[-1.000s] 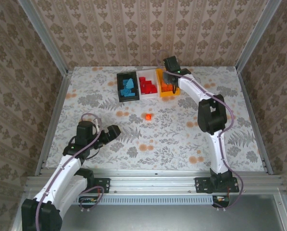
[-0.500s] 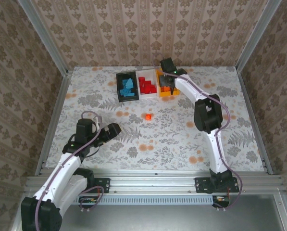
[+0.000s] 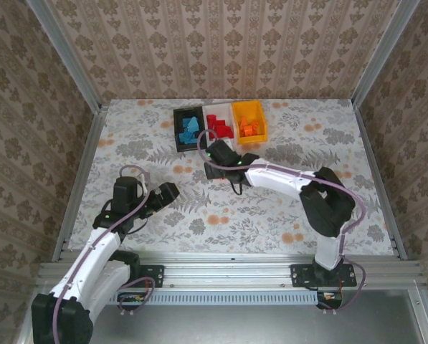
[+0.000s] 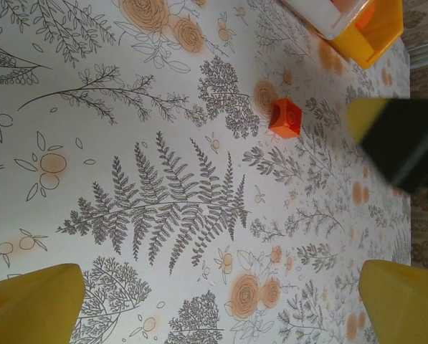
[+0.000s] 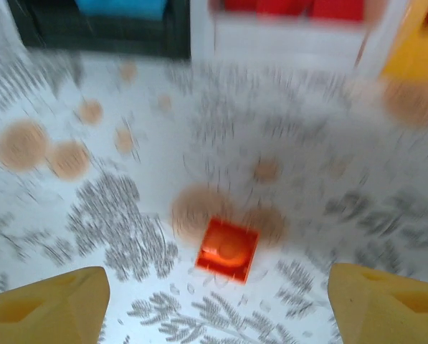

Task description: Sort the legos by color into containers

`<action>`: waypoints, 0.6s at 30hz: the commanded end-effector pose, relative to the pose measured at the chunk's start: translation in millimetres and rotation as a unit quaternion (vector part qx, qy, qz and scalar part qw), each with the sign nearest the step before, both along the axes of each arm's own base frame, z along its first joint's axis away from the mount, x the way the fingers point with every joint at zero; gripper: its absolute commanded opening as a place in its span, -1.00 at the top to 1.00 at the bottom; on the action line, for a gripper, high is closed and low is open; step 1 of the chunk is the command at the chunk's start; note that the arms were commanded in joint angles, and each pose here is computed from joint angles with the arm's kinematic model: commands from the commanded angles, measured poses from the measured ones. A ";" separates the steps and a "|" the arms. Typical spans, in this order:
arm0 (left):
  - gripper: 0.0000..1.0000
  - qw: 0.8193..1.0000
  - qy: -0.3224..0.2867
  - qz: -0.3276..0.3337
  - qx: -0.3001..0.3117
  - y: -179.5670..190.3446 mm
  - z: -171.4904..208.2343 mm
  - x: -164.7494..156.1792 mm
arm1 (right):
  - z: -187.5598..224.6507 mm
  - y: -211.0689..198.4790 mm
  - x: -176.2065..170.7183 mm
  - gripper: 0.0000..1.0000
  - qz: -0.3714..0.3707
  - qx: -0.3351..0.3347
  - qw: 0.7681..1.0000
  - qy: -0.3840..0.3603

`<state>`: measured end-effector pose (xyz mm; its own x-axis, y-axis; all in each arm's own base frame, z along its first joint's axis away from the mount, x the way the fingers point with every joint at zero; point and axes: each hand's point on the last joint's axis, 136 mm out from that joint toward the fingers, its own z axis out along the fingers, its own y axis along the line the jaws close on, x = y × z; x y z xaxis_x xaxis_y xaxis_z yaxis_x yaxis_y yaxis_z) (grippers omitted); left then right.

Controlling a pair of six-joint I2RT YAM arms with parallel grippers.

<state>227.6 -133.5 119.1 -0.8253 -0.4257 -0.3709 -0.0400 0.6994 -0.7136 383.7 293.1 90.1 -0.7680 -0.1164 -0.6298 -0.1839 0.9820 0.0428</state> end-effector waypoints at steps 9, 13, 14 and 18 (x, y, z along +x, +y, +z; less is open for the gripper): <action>-1.00 1.000 0.006 0.020 -0.004 8.6 -8.5 -14.9 | -67.4 4.1 8.7 -0.49 -0.045 -0.027 0.998 0.039; -1.00 1.000 0.003 0.022 -0.003 9.3 -7.0 -13.6 | -68.6 3.8 20.1 -0.14 -0.051 -0.035 0.998 0.028; -1.00 1.000 0.003 0.021 -0.002 9.1 -7.6 -13.3 | -68.8 4.1 22.2 -0.02 -0.050 -0.038 0.998 0.026; -1.00 1.000 0.006 0.019 0.001 8.5 -7.3 -10.3 | -65.2 1.5 27.9 0.31 -0.047 -0.055 0.997 0.015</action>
<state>216.6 -129.1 115.9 -0.8139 -0.4462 -0.3721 -0.0480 0.6900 -0.7223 403.3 303.2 28.0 -0.8071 -0.0888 -0.5837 -0.1060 0.9944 -0.0048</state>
